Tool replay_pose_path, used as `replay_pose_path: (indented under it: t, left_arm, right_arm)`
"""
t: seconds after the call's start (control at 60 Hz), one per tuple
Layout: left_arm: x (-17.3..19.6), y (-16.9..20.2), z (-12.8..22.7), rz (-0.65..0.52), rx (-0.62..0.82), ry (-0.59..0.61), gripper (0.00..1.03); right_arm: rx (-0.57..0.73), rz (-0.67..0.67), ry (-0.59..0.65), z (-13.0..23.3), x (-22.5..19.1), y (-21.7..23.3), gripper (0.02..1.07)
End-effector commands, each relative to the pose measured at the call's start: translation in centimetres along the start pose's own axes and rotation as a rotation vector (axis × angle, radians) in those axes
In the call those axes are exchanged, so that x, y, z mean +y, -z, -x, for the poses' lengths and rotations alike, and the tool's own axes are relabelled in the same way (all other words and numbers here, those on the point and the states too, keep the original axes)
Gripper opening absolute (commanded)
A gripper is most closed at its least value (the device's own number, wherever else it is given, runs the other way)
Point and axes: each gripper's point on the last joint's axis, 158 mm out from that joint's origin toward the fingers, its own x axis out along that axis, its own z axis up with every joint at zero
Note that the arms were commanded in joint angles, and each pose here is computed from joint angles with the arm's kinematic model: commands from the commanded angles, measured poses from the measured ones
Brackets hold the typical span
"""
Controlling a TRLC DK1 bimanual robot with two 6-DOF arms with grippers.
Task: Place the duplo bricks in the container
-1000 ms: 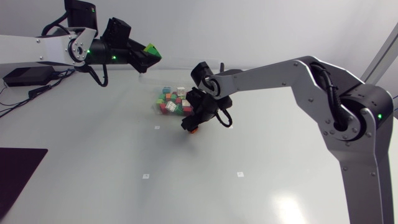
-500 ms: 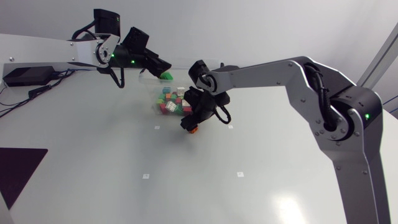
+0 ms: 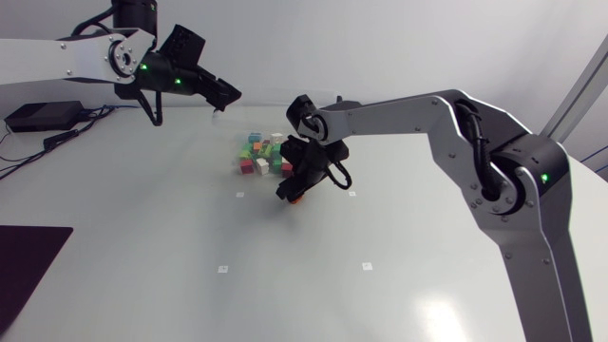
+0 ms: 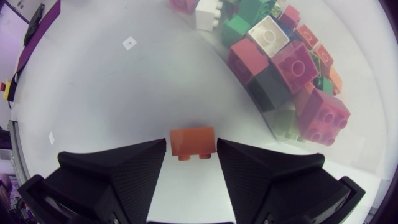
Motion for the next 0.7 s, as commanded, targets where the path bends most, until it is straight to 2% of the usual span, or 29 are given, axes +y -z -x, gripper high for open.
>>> replay_pose_path:
  t: [0.0,0.217,0.383,0.517,0.683]
  left_arm:
    - [0.2,0.6,1.3,0.008,0.014,-0.025,0.99]
    - [-0.1,2.2,3.5,0.022,0.03,-0.041,0.99]
    - [0.0,3.0,5.2,0.033,0.036,-0.06,0.99]
    - [0.3,3.9,6.8,0.043,0.04,-0.081,0.99]
    - [1.1,4.8,8.6,0.048,0.02,-0.147,0.99]
  right_arm:
    - [0.033,0.022,-0.013,-1.2,0.6,0.7,0.47]
    - [0.039,0.022,-0.015,-1.2,1.1,1.2,0.3]
    - [0.027,0.019,-0.008,-0.2,1.4,1.2,0.28]
    - [-0.002,0.022,0.0,2.4,1.8,1.1,0.28]
    - [-0.088,0.024,0.027,7.6,1.9,-0.3,0.28]
